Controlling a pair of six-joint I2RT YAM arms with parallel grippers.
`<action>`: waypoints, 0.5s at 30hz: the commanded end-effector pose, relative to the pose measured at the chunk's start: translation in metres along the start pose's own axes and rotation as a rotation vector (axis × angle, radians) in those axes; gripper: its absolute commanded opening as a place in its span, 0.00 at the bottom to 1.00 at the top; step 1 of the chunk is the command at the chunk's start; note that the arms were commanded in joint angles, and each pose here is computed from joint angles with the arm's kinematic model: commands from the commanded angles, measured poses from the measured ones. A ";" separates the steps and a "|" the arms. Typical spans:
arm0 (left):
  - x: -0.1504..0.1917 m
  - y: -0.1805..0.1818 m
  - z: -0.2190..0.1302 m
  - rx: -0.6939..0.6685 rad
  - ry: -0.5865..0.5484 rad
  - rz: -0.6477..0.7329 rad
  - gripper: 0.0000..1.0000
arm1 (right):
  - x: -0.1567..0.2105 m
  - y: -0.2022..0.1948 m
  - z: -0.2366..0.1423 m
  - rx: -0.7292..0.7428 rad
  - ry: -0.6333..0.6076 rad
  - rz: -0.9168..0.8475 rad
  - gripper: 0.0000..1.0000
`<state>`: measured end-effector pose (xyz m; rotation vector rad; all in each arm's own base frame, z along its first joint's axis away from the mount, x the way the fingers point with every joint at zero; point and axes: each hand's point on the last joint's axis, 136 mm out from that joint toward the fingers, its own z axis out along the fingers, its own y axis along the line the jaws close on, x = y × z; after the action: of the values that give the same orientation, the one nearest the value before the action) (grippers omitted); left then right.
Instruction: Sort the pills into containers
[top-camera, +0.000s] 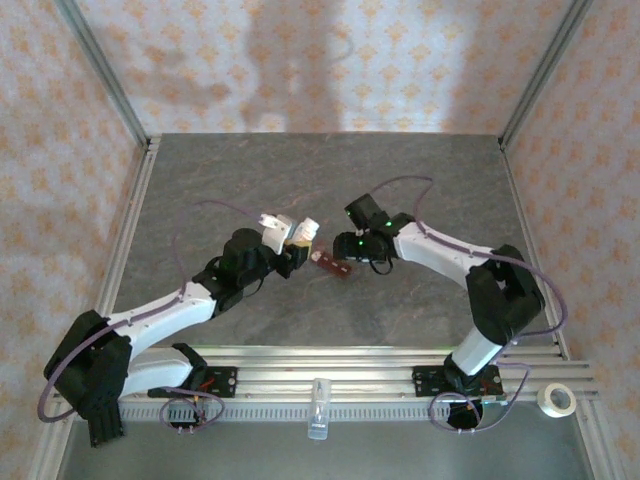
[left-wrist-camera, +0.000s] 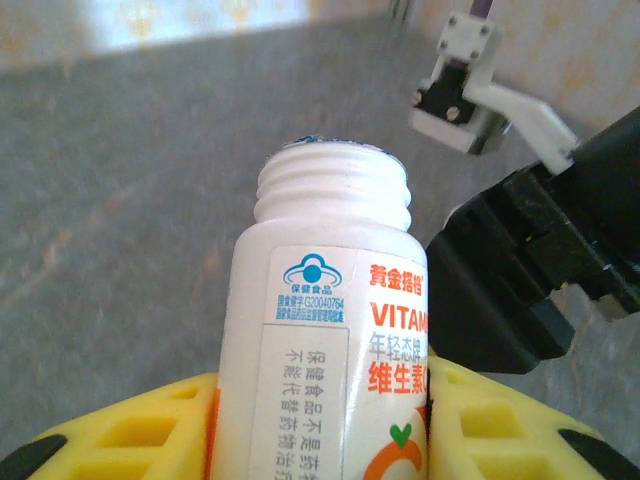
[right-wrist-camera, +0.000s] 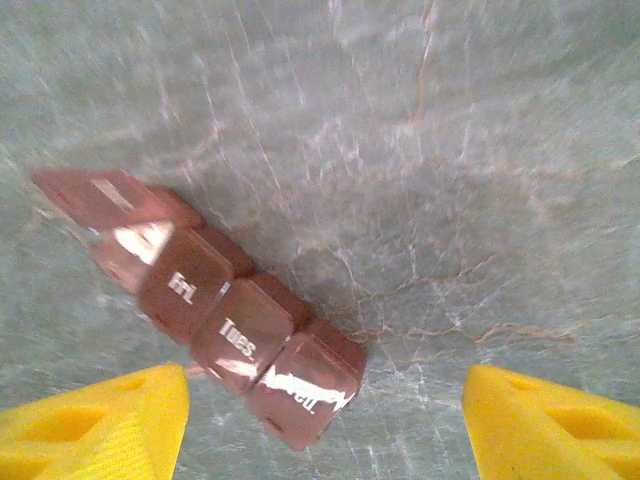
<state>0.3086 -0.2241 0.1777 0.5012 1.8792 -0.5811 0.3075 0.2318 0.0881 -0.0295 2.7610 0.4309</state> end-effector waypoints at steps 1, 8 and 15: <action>-0.064 -0.003 -0.014 0.010 -0.254 0.006 0.00 | -0.021 -0.020 -0.029 0.054 -0.054 0.033 0.73; -0.139 -0.022 -0.024 0.093 -0.466 0.050 0.00 | -0.040 -0.082 -0.038 0.181 -0.037 0.127 0.74; -0.197 -0.044 -0.029 0.188 -0.620 0.096 0.00 | -0.041 -0.126 -0.029 0.317 0.039 0.176 0.75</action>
<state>0.3377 -0.2535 0.3329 0.4516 1.3793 -0.7147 0.3508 0.1165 0.0974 0.3045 2.7930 0.1608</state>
